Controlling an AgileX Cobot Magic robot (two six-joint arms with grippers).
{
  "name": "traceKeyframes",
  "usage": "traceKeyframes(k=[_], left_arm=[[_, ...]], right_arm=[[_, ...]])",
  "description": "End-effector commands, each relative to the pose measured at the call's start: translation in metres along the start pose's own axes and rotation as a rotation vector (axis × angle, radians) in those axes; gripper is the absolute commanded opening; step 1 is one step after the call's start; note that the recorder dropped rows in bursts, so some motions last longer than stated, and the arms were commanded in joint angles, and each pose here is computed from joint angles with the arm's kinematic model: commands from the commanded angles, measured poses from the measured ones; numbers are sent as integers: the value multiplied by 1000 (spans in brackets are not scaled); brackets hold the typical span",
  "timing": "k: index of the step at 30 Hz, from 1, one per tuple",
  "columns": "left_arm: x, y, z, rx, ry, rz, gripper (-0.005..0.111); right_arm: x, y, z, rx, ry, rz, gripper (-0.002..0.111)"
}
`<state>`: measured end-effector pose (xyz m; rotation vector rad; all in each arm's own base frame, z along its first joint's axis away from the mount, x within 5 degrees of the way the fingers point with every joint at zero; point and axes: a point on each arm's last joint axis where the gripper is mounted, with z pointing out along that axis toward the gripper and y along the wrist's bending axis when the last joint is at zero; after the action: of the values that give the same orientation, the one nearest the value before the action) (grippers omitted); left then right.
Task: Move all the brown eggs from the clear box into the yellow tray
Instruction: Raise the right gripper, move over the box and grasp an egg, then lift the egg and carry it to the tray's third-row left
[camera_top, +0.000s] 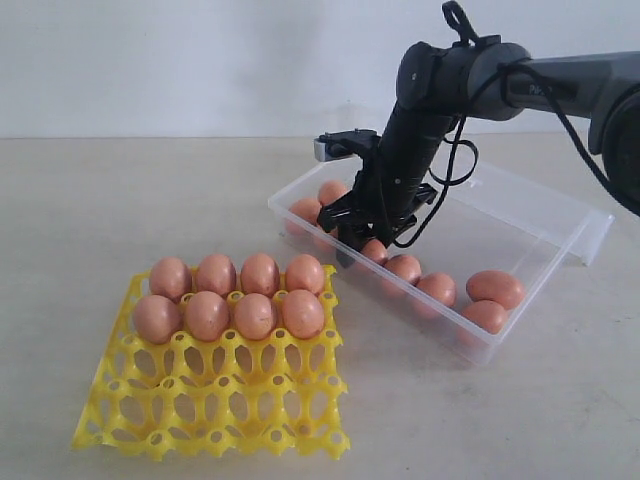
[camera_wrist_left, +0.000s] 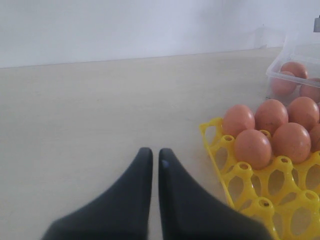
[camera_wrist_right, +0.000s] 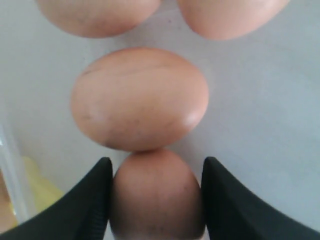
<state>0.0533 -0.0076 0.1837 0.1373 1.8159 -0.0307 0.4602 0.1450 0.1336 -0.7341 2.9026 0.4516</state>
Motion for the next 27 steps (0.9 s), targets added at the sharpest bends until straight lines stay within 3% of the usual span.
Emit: traceKeyframes(k=[1,9,16,18,22,27], left_arm=[[1,0,0,3,-3,4,4],[1,0,0,3,-3,4,4],[1,0,0,3,-3,4,4],[1,0,0,3,-3,4,4],[1,0,0,3,-3,4,4],[1,0,0,3,-3,4,4]], right_arm=[[0,-5,1,5,-3,-4,0],[5,2,-20,25,-83,233,0],[57,32,-92,90,-404,451,0],[78,44,-103,102,-489,441,0],[115,82,-134,145,-769,281,0],[125,115,-167,202,-1195,48,0]])
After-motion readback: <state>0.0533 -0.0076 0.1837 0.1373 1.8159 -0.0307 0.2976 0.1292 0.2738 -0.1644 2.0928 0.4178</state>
